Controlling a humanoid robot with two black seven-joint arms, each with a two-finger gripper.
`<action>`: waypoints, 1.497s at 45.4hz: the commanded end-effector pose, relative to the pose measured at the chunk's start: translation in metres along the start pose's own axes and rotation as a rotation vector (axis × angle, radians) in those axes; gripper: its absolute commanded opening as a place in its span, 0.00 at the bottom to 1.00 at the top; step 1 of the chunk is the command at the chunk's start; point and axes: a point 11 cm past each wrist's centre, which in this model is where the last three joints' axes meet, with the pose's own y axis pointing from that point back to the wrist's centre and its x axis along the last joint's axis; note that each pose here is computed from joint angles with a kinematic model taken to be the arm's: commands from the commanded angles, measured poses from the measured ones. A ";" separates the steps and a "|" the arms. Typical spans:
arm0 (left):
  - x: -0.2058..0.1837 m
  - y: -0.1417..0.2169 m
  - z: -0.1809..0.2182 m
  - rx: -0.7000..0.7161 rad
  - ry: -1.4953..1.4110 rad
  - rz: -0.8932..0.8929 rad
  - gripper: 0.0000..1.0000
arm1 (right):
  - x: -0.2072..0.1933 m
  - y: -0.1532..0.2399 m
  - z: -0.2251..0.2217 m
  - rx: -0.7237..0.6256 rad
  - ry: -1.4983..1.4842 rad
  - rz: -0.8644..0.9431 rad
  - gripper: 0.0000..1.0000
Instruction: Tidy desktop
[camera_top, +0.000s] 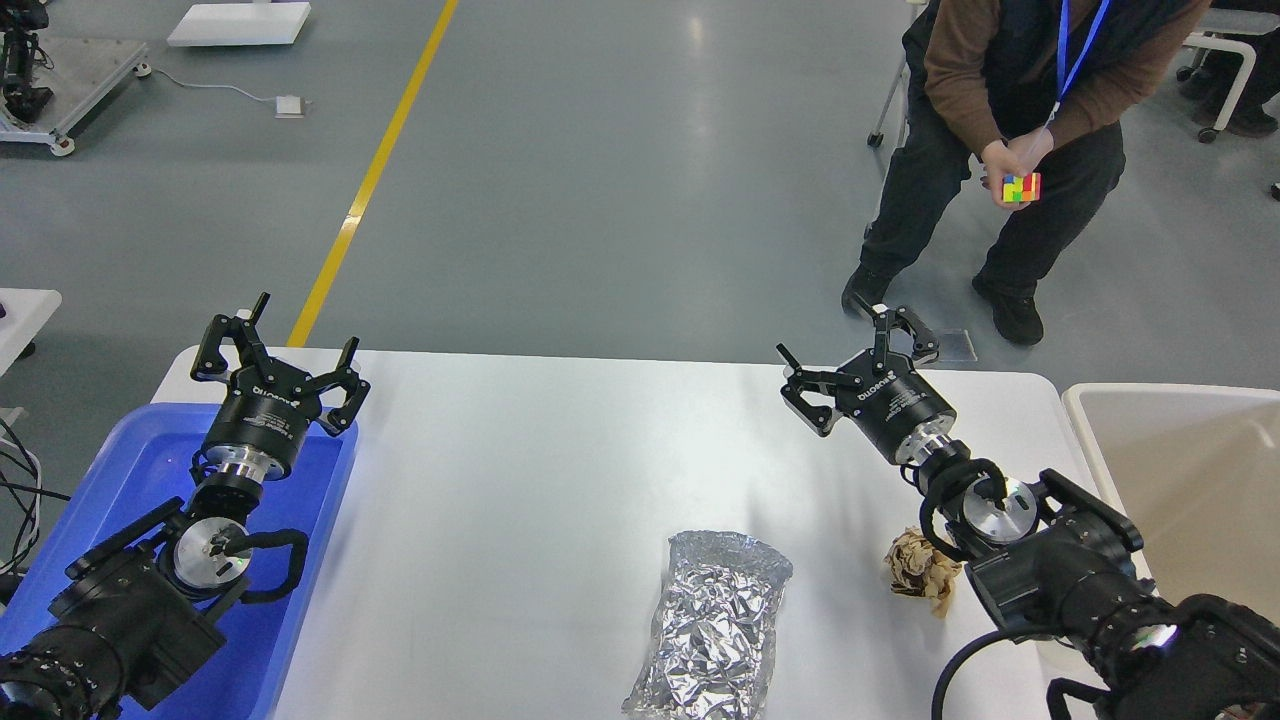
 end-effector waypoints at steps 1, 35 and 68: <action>0.000 0.000 0.000 0.001 -0.001 -0.001 1.00 | -0.004 -0.003 -0.002 0.000 0.004 -0.006 1.00; 0.000 0.000 0.001 -0.001 -0.001 0.000 1.00 | -0.002 0.002 -0.009 0.005 0.019 -0.015 1.00; 0.000 0.000 0.001 -0.001 -0.001 0.000 1.00 | -0.017 0.089 -0.157 -0.019 0.460 -0.046 1.00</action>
